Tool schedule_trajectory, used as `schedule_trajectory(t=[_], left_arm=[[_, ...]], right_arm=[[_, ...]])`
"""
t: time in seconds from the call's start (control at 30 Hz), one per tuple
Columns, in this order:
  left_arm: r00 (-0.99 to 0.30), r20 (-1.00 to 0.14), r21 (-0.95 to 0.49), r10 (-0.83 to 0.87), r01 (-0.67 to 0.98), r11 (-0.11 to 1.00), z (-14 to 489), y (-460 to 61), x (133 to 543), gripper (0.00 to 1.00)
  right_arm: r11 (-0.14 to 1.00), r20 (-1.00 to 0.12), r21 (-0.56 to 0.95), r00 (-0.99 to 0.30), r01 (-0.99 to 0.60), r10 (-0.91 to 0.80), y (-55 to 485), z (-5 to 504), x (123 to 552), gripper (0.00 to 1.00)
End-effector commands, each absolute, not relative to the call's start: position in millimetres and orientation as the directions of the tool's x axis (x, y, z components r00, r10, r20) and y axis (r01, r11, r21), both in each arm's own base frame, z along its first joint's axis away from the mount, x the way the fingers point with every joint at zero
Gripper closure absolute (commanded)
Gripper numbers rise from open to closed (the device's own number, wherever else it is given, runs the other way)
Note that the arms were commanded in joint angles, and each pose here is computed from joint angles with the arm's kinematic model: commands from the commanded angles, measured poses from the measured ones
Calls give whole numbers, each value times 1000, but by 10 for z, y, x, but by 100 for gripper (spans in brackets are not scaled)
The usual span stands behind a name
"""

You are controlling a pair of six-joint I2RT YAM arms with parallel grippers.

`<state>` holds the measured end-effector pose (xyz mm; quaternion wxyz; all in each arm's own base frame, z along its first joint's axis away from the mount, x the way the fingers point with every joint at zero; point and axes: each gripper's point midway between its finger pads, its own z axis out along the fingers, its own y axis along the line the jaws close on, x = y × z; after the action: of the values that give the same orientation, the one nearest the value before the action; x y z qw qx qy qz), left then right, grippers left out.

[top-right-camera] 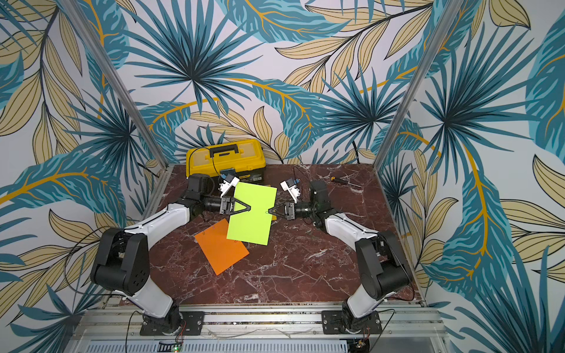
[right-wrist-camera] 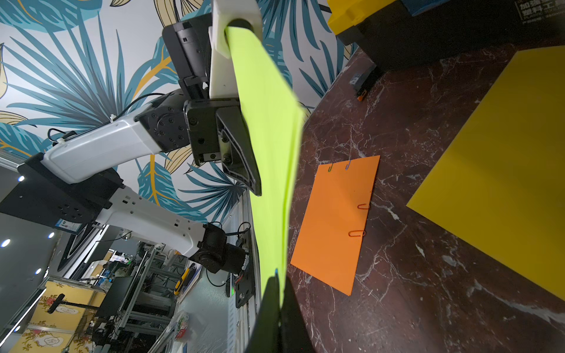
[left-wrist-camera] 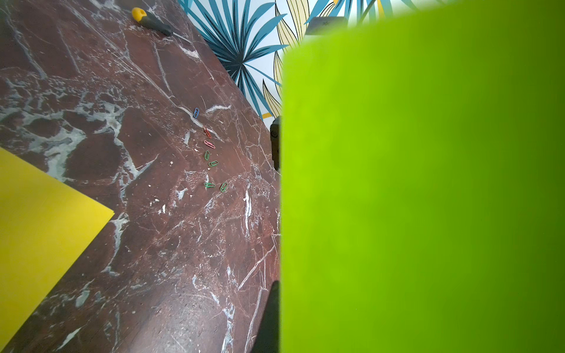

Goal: Unclip the paperclips from the documents
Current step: Remove the paper clip from the document.

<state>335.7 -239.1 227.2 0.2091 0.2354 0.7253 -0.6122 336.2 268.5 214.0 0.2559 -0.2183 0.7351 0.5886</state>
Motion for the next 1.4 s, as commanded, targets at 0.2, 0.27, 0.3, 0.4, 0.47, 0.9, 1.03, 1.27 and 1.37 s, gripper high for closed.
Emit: schedule_trajectory(t=[0.2, 0.27, 0.3, 0.4, 0.47, 0.9, 1.03, 1.27, 1.37], left_arm=[[-780, -622, -766, 74, 625, 150, 2299, -2337, 3372, 100], [-781, -620, -767, 73, 623, 151, 2296, -2331, 3370, 100], [-780, -622, -766, 72, 625, 151, 2297, -2329, 3372, 100], [-779, -623, -765, 72, 626, 151, 2301, -2328, 3370, 100], [-780, -622, -766, 72, 625, 152, 2297, -2327, 3369, 100], [-781, -620, -767, 70, 623, 155, 2287, -2319, 3372, 100], [-780, -622, -766, 71, 624, 154, 2290, -2320, 3373, 100], [-780, -622, -766, 69, 625, 155, 2296, -2317, 3379, 100], [-779, -623, -765, 70, 625, 154, 2301, -2320, 3378, 100]], right_arm=[[237, -623, 758, -782, -608, -16, 2564, 2094, 3333, 100], [240, -621, 758, -783, -606, -17, 2552, 2090, 3332, 100], [242, -621, 758, -783, -606, -17, 2549, 2088, 3330, 99], [247, -620, 757, -784, -605, -19, 2536, 2079, 3324, 99], [251, -621, 756, -783, -605, -16, 2522, 2081, 3327, 99], [263, -620, 756, -785, -600, -7, 2472, 2082, 3350, 97], [265, -618, 756, -786, -598, -9, 2464, 2069, 3345, 96], [273, -619, 754, -786, -597, -9, 2439, 2067, 3342, 95], [274, -619, 754, -785, -597, -8, 2426, 2069, 3346, 95]])
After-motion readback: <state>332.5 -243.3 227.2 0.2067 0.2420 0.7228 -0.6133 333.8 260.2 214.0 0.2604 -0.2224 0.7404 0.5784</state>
